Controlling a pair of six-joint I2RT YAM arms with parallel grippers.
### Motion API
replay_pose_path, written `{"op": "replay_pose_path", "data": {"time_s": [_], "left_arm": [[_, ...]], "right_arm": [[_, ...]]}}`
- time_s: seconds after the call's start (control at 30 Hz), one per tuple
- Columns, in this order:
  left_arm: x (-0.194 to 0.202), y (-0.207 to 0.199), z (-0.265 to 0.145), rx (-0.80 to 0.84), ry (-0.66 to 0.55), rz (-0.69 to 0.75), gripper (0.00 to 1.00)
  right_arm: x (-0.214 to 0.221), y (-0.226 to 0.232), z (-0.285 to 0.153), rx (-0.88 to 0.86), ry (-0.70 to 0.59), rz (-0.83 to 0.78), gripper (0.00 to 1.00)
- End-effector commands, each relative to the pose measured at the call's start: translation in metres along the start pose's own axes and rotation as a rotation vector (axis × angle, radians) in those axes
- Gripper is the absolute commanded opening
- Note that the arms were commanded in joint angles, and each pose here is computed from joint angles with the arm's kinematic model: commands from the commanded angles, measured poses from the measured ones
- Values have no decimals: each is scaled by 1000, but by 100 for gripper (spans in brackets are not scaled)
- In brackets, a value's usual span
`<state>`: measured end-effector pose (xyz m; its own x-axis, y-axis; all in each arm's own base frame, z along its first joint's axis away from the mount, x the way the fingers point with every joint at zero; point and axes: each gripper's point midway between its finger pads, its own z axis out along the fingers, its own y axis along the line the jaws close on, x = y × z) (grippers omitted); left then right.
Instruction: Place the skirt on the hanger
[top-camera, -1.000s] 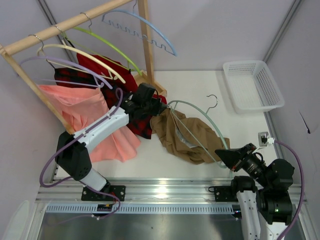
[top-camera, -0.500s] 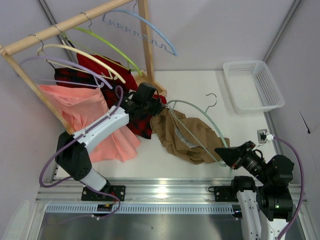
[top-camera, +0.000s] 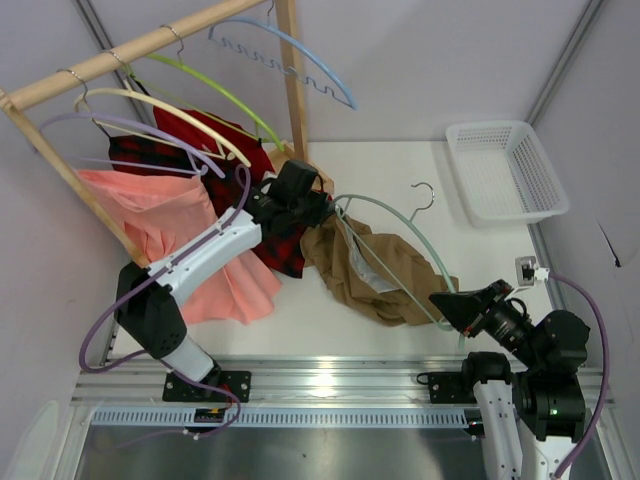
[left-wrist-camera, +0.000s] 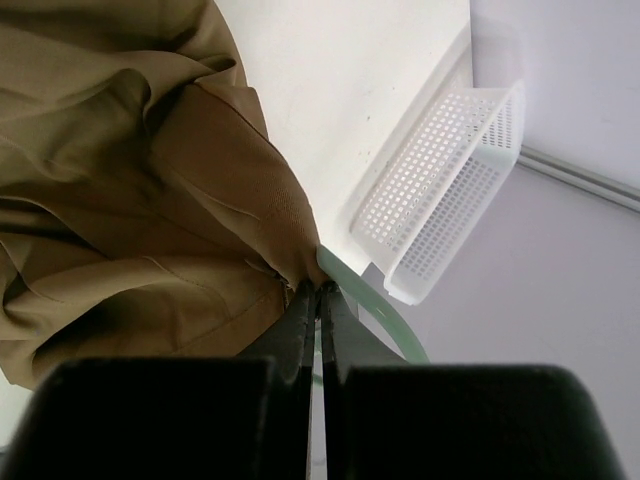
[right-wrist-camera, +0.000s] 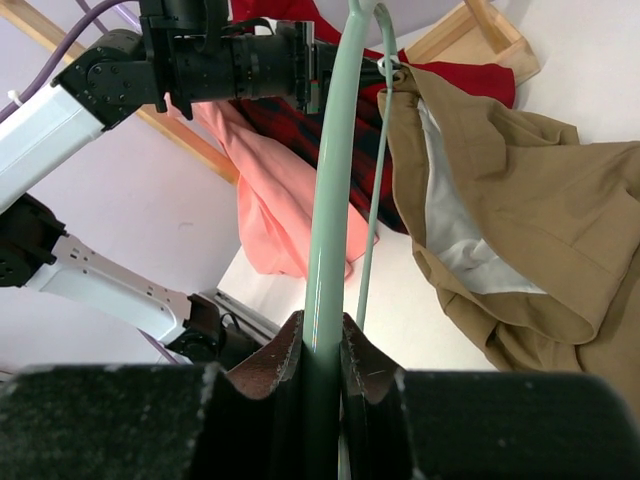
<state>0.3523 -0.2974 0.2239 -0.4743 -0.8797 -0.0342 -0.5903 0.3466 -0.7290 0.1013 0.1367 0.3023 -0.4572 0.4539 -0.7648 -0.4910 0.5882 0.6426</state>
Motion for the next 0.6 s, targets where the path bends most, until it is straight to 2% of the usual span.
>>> {"op": "replay_pose_path", "data": {"time_s": [0.0, 0.17, 0.3, 0.5, 0.57], "left_arm": [[20, -31, -13, 72, 51, -5, 0], [29, -32, -14, 36, 63, -2, 0], [24, -30, -18, 33, 27, 21, 0], [12, -41, -29, 133, -33, 130, 0], [11, -48, -31, 176, -46, 215, 0]], "right_arm": [[-2, 18, -1, -97, 13, -28, 0], [-2, 17, -1, -90, 2, -46, 0], [-3, 11, -3, -47, -12, -78, 0], [-9, 3, -1, -10, -15, -129, 0], [-13, 5, 0, -21, -26, -145, 0]]}}
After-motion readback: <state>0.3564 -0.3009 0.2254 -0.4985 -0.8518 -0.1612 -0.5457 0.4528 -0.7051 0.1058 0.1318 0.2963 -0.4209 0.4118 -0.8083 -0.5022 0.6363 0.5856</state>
